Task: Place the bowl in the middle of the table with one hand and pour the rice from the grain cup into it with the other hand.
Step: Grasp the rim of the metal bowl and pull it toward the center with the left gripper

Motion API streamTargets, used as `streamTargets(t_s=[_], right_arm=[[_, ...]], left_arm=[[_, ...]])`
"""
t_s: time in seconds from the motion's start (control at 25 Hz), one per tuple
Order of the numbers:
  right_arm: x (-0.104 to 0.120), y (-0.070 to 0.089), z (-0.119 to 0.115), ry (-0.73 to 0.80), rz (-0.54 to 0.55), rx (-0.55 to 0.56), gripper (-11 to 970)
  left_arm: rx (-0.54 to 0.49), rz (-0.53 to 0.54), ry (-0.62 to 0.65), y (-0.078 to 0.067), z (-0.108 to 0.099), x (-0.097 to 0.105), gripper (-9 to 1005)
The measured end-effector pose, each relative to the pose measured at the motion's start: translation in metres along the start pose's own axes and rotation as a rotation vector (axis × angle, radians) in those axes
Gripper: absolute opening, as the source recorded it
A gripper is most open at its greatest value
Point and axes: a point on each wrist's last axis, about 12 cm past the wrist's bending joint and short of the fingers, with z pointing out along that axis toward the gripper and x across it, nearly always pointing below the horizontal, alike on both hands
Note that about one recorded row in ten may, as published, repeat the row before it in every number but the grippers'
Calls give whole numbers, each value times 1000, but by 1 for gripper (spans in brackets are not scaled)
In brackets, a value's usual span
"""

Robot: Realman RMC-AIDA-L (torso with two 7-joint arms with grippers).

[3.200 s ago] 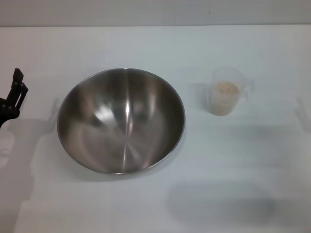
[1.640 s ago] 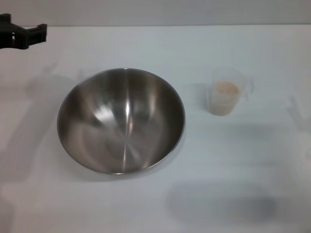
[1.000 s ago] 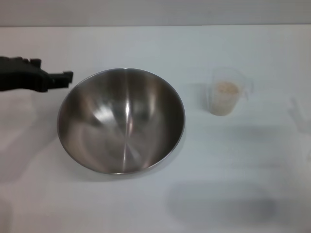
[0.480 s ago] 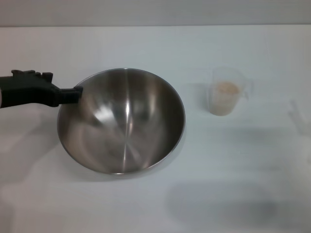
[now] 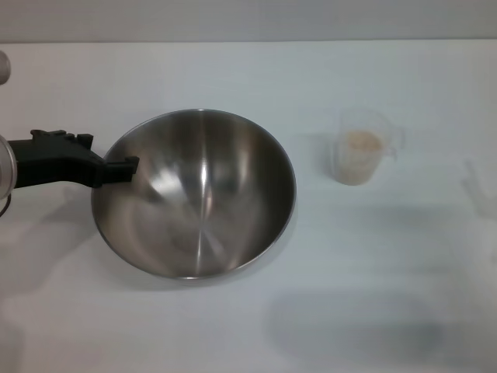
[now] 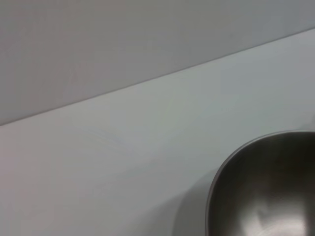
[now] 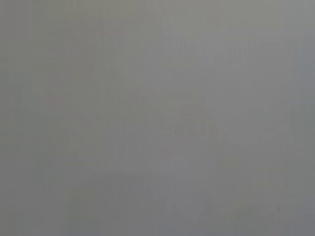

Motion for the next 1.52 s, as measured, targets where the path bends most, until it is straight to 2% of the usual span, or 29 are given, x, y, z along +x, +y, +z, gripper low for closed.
streamTargets(t_s=[0.52,1.0,1.4,1.52], right_arm=[[0,1,0,0,4,-8,840],[0,1,0,0,4,-8,838],[0,1,1,0,2,-9,839],[0,1,2,-2,2,-11,839]], left_arm=[[9,-4,28,3,13,8,820],[27,-5,47,-1,19,11,813],[32,1,52,0,22,8,742],[34,0,55,1,23,8,662]])
